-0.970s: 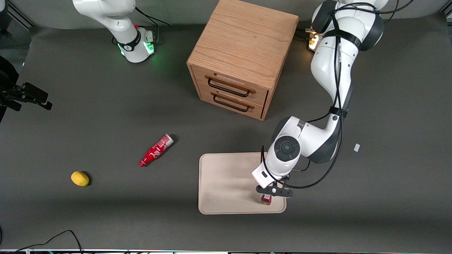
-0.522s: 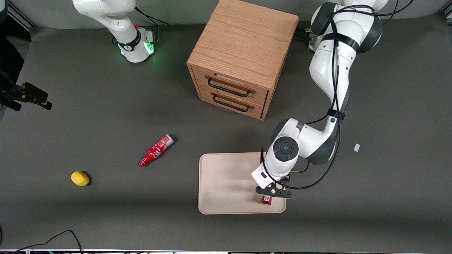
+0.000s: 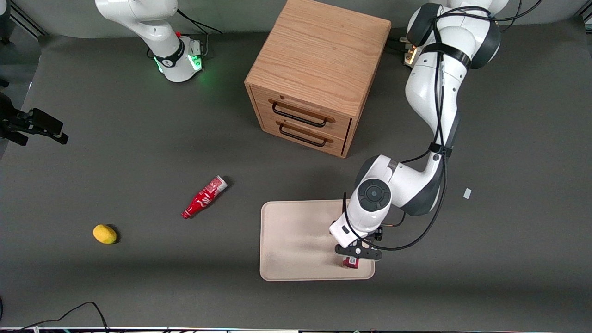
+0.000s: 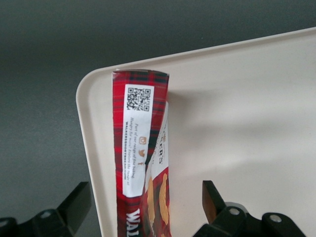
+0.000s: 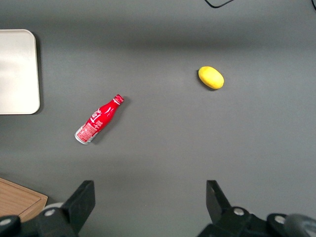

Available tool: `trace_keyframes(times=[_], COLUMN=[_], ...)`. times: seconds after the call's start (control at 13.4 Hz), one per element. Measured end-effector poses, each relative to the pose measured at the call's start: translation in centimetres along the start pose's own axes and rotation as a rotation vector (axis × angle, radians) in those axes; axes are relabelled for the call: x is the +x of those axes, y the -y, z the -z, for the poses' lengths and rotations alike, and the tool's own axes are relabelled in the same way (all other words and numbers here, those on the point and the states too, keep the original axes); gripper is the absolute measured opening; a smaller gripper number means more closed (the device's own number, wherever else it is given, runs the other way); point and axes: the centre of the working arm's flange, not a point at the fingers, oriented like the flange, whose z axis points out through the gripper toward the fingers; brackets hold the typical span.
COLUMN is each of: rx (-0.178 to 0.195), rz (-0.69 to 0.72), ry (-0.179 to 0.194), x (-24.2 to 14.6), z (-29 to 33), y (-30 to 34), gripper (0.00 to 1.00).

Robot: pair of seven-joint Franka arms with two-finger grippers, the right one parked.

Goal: Place red cookie box on tray

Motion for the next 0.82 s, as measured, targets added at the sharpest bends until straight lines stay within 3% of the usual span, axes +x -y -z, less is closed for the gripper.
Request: trace_keyframes(times=[0.6, 0.82], rx=[0.002, 0.044], rz=[0.001, 0.014], ry=[-0.006, 0.058], x=[0.2, 0.4], z=[1.0, 5.4], y=[0.1, 1.3], gripper=[1.0, 1.0])
